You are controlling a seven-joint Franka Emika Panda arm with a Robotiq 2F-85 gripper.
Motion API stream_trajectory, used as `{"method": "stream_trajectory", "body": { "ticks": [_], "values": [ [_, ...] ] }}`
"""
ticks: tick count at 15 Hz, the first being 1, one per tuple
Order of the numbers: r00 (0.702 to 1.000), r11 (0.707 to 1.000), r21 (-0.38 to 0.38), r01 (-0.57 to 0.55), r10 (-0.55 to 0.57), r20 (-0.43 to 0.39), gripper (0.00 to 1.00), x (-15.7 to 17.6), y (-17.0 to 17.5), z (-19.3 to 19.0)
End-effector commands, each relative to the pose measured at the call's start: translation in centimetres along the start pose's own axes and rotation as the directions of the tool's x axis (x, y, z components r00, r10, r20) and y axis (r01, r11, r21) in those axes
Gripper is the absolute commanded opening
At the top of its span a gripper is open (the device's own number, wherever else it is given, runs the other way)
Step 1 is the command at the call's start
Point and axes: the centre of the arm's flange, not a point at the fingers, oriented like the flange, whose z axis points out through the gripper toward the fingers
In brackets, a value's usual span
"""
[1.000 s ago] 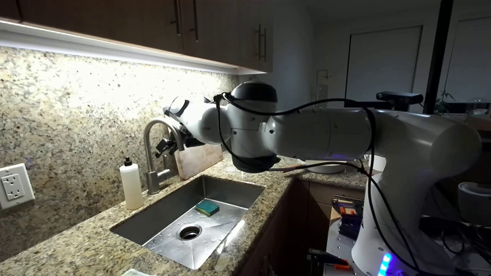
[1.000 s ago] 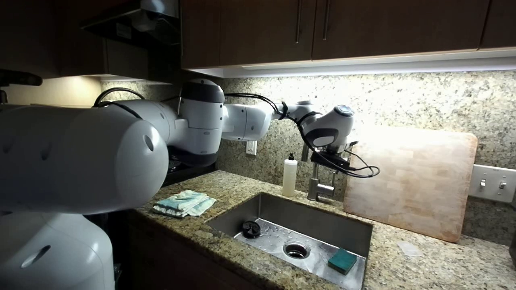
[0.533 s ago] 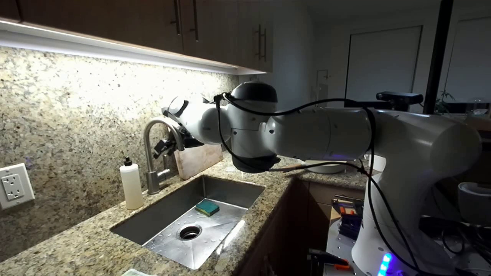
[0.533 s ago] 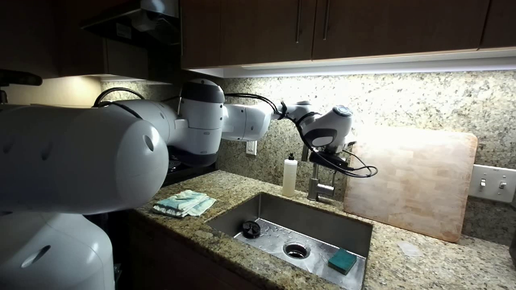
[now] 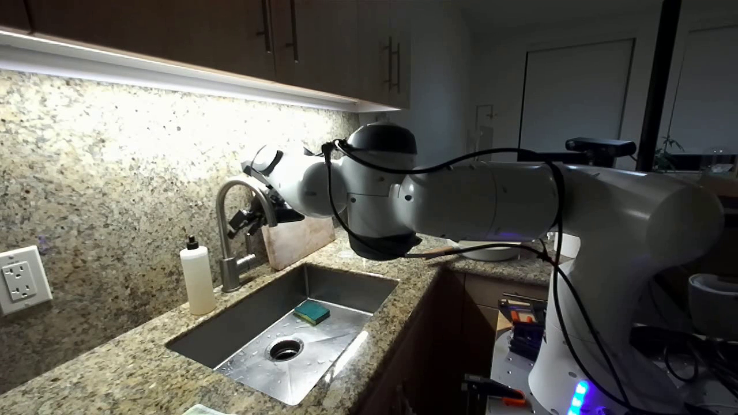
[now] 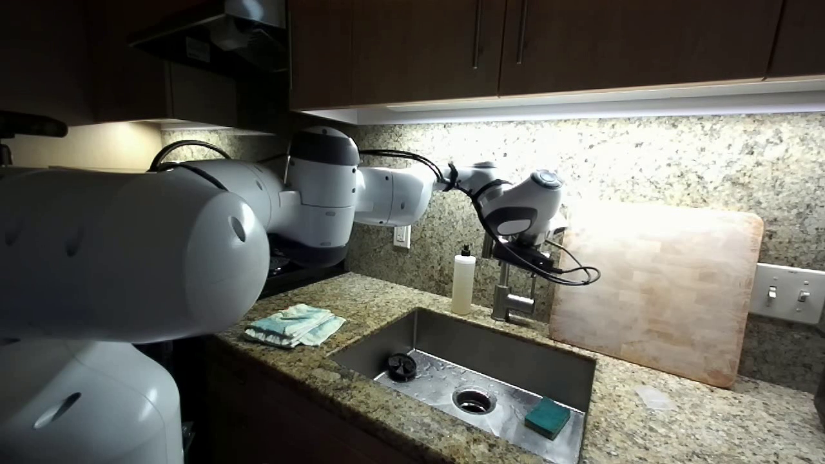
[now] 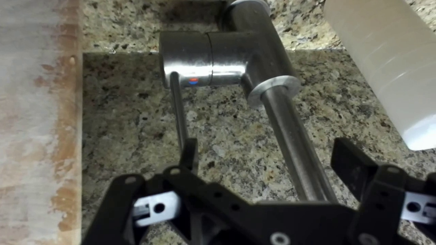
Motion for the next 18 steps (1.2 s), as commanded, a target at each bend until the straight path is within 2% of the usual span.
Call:
{"method": "stream_trajectory", "body": {
  "ticks": [1, 5, 18],
  "values": [
    [0.999, 0.999, 0.046, 0.023, -0.022, -0.023, 1.0, 0.3, 0.7, 0.3],
    [0.999, 0.997, 0.071, 0.032, -0.029, -0.036, 1.0, 0.2, 0.8, 0.6],
    [0.998, 0.998, 0.05, 0.037, -0.035, -0.043, 1.0, 1.5, 1.1, 2.1]
  ]
}}
